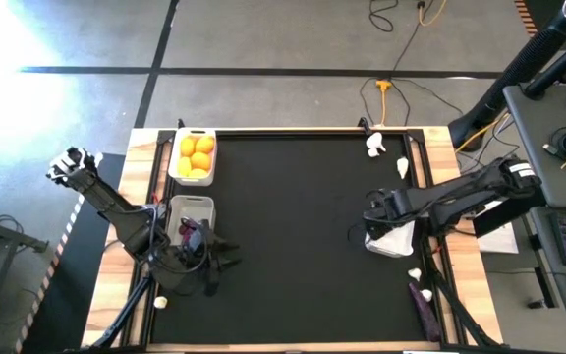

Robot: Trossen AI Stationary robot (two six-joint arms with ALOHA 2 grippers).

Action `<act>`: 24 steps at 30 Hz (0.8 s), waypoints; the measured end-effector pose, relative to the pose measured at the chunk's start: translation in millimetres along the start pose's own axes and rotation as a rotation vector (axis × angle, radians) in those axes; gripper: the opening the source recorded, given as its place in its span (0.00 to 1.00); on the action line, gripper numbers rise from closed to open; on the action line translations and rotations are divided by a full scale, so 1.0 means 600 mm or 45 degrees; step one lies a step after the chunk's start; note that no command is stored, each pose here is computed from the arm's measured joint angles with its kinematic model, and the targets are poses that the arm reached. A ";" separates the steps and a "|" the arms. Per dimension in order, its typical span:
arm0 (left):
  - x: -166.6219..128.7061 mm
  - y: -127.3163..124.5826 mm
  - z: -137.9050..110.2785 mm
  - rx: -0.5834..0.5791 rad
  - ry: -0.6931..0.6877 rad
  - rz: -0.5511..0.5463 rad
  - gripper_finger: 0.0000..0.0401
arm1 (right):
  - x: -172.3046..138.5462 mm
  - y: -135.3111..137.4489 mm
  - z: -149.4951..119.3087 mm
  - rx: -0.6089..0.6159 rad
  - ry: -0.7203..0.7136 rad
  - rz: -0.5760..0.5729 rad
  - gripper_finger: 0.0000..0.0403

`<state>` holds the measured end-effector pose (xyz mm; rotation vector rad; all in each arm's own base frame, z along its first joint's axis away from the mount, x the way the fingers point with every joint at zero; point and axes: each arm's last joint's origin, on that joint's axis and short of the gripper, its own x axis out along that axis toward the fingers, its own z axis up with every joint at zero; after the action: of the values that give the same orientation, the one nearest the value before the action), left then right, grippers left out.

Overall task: Sort produce into baskets
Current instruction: Put the white garlic into the bottom white bin

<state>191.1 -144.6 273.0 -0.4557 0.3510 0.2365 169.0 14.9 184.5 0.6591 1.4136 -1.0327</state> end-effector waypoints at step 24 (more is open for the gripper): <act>-0.003 -0.001 0.005 -0.020 -0.015 -0.018 0.42 | -0.170 0.084 -0.158 -0.162 0.317 0.267 0.70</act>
<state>190.4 -144.0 276.4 -0.4717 0.3348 0.2281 182.3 138.9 264.0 0.8438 1.5724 -0.7076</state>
